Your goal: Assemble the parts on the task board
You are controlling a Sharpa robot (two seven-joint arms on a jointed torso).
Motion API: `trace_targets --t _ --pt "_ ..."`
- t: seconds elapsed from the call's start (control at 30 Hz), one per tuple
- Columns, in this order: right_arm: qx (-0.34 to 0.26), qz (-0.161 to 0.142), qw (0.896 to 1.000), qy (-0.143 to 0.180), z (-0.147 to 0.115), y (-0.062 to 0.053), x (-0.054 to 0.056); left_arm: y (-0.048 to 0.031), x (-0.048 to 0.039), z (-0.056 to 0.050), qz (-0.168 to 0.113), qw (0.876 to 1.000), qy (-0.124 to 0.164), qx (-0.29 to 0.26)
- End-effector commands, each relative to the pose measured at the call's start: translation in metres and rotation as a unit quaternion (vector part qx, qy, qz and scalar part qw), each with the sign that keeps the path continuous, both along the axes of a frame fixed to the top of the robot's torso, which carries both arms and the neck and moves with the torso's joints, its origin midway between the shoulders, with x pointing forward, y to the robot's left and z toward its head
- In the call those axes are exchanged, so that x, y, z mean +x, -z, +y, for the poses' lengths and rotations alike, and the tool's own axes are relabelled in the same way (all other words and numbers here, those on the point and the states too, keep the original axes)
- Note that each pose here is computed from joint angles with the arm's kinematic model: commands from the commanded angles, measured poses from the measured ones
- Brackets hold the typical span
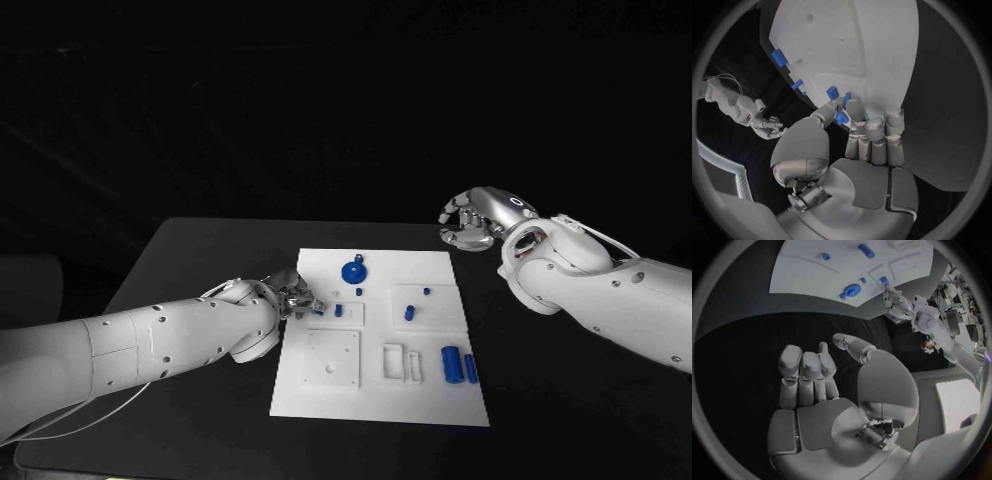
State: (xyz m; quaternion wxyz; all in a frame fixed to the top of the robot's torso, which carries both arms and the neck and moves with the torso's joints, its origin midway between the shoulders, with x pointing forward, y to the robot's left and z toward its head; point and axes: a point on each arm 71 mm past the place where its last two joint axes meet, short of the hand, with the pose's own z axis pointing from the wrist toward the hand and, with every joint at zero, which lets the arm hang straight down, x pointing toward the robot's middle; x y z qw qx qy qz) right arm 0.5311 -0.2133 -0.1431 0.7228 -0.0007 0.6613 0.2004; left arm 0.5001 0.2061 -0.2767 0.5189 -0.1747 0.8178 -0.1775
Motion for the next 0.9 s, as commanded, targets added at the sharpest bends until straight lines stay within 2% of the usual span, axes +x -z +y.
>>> trace_targets --t 0.03,0.9 --pt "-0.003 0.001 1.0 -0.006 0.0014 0.0002 -0.0002 -0.0015 -0.0006 -0.0036 -0.013 1.0 0.013 0.006" --pt "-0.005 0.002 1.0 -0.008 0.0008 0.0003 -0.0003 0.0027 0.0 -0.0033 -0.002 1.0 0.02 0.023"
